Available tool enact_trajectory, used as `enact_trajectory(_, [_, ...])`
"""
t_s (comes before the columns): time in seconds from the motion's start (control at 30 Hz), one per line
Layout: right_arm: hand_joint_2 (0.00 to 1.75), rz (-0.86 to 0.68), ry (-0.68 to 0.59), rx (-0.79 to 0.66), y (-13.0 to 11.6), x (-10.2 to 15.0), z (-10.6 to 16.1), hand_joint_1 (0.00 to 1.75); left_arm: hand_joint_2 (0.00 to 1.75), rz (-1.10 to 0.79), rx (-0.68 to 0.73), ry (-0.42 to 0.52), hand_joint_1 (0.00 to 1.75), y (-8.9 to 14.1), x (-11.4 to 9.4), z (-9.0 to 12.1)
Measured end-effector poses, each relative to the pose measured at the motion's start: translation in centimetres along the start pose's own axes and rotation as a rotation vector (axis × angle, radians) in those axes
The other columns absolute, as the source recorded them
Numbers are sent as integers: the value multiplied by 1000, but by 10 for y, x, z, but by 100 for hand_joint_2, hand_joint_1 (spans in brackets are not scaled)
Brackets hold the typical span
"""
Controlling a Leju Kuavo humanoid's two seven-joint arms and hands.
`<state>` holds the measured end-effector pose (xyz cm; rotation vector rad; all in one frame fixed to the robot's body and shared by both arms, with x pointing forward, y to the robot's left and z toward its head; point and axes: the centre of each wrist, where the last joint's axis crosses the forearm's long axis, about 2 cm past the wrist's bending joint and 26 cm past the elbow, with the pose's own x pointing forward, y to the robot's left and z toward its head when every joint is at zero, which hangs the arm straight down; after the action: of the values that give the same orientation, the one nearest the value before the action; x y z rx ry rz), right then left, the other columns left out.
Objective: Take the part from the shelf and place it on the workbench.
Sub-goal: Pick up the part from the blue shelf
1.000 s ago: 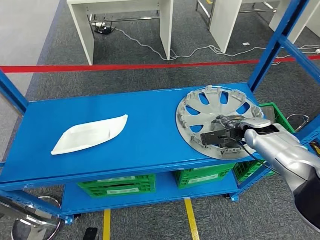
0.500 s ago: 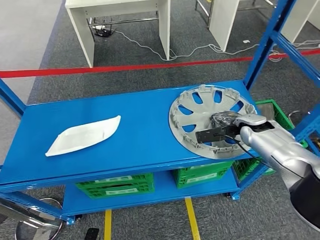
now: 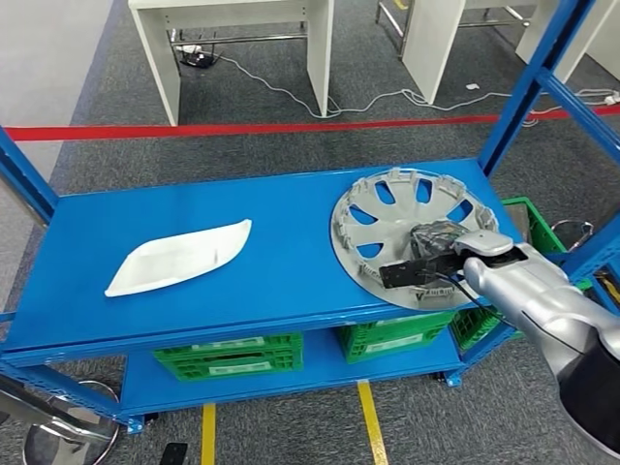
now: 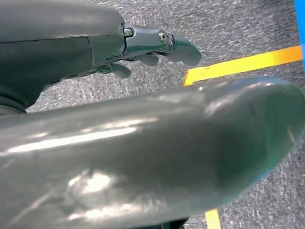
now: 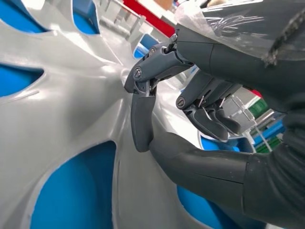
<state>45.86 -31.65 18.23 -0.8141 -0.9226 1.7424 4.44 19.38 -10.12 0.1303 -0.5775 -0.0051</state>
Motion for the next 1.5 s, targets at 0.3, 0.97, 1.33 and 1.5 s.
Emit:
enact_trajectory(0.3, [175,66,28,-265,28,21,-1,0,0,2,11,1,0,-1,1,0])
enact_trajectory(0.97, [175,75,-17,-724,9,61,19,0,0,-1,24,10,0,-3,1,1])
enact_trajectory(1.33, [175,1,-15,-786,-2,52,37,0,0,9,28,14,0,-6,2,1])
enact_trajectory(1.5, [175,-101,-52,-573,-12,32,51,0,0,27,34,13,0,-5,1,2])
